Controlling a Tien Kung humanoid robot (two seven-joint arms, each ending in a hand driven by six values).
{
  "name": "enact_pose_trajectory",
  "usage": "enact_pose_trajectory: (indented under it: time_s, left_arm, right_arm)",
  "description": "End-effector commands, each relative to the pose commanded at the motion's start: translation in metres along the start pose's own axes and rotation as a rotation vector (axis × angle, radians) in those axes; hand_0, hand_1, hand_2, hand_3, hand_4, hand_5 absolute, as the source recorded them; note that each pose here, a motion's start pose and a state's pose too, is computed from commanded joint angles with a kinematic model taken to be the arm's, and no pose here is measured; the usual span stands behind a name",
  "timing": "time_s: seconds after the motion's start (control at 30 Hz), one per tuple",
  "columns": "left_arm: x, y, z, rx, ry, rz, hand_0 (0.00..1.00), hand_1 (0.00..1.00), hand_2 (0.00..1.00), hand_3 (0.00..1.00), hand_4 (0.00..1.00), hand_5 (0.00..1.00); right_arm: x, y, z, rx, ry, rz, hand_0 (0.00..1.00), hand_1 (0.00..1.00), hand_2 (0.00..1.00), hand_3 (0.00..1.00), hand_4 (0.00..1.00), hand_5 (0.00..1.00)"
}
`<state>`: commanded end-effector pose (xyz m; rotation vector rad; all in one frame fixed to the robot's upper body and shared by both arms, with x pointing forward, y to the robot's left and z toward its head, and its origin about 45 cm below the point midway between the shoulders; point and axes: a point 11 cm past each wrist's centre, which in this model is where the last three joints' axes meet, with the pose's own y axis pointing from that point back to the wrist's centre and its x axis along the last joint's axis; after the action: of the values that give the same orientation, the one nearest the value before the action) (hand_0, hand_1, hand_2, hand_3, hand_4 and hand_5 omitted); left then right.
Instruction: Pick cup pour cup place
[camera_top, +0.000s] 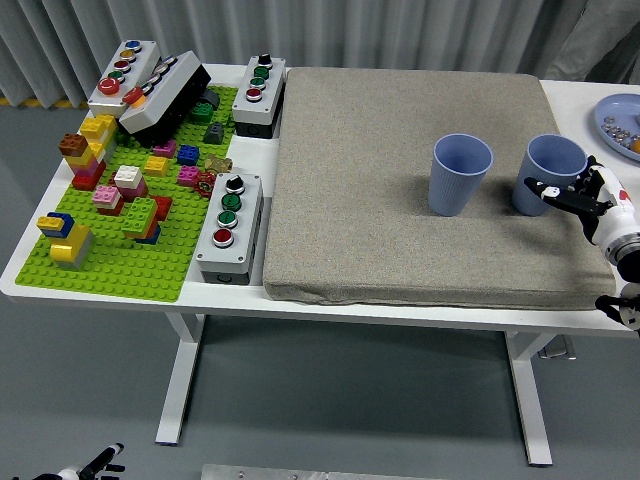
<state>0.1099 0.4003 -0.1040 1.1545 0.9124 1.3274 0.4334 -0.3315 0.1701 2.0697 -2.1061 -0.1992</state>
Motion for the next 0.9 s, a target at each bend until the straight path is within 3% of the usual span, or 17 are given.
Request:
enact_pose_trajectory:
  time_s: [0.1,0.13,0.67,0.9]
  left_arm:
    - [0.0,0.0,0.0,0.0,0.0,0.0,0.872,0.855,0.864,0.774,0.64,0.97]
    - [0.0,0.0,0.0,0.0,-0.001,0.0,0.871,0.855,0.863,0.774,0.639,0.97]
    - [0.0,0.0,0.0,-0.001,0.005,0.001,0.871,0.854,0.864,0.774,0.639,0.97]
    - [0.0,0.0,0.001,-0.002,0.005,0.002,0.873,0.853,0.864,0.774,0.64,0.97]
  right_arm:
    - [-0.001,0.0,0.001,-0.001,-0.002,-0.001,0.876,0.774,0.71,0.829,0.881,0.311]
    - [-0.001,0.0,0.001,-0.002,-0.003,-0.001,0.852,0.724,0.639,0.745,0.864,0.287]
    - [0.0,0.0,-0.003,0.01,-0.001,0.007,0.824,0.684,0.593,0.718,0.87,0.297]
    - [0.0,0.001,-0.017,0.04,0.042,0.007,0.82,0.686,0.595,0.719,0.871,0.299]
